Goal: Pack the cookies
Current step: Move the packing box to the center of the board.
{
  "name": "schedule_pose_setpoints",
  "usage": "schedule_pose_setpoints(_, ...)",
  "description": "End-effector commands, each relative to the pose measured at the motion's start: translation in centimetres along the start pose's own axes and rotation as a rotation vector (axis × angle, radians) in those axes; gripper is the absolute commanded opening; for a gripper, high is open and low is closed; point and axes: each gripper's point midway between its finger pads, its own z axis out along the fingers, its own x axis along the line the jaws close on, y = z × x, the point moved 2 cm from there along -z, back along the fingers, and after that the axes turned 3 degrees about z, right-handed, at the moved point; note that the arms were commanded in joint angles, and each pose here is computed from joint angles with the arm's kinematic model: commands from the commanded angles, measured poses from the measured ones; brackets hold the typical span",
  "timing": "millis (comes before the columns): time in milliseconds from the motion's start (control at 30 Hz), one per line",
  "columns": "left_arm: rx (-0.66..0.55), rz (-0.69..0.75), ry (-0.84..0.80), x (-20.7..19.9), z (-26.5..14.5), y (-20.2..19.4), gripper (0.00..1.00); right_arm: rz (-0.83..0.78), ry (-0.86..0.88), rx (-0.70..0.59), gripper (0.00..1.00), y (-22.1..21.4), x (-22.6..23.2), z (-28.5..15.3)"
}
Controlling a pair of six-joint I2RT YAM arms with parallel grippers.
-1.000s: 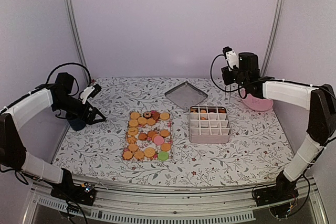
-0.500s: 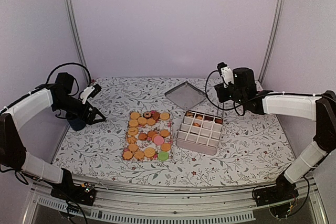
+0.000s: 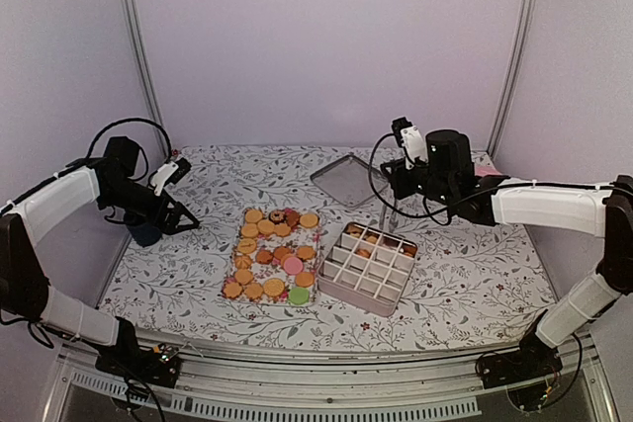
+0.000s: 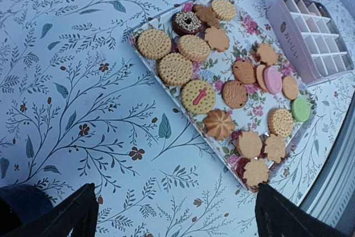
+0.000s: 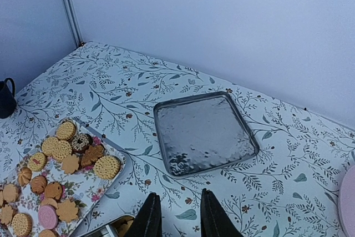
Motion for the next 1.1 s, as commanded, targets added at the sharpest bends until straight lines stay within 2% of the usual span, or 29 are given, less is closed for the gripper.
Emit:
schedule_pose_setpoints(0,-0.021,0.012,0.010,0.0,-0.5,0.0,0.99,0.034,0.115,-0.031,0.00,1.4,2.5,1.3)
schedule_pose_setpoints(200,-0.020,0.016,0.012,0.0,-0.3,-0.2,0.99,0.036,0.255,-0.026,0.00,1.8,5.2,2.5)
schedule_pose_setpoints(333,-0.020,0.017,0.014,0.0,-0.4,-0.2,0.99,0.021,0.311,-0.062,0.00,3.5,6.3,2.3)
schedule_pose_setpoints(500,-0.020,0.020,0.023,0.2,-0.5,-0.2,0.99,-0.017,0.143,-0.158,0.00,7.3,3.8,0.7)
schedule_pose_setpoints(600,-0.019,0.020,0.024,0.2,-0.5,-0.3,0.99,-0.055,0.008,-0.147,0.00,7.9,1.6,-0.7)
schedule_pose_setpoints(900,-0.017,0.016,0.023,0.6,-0.4,-0.2,0.99,-0.074,-0.207,0.023,0.00,2.8,-3.2,-6.8)
schedule_pose_setpoints(1067,-0.019,0.016,0.027,0.8,-0.5,-0.1,0.99,-0.038,-0.201,0.147,0.00,-1.0,-3.7,-8.8)
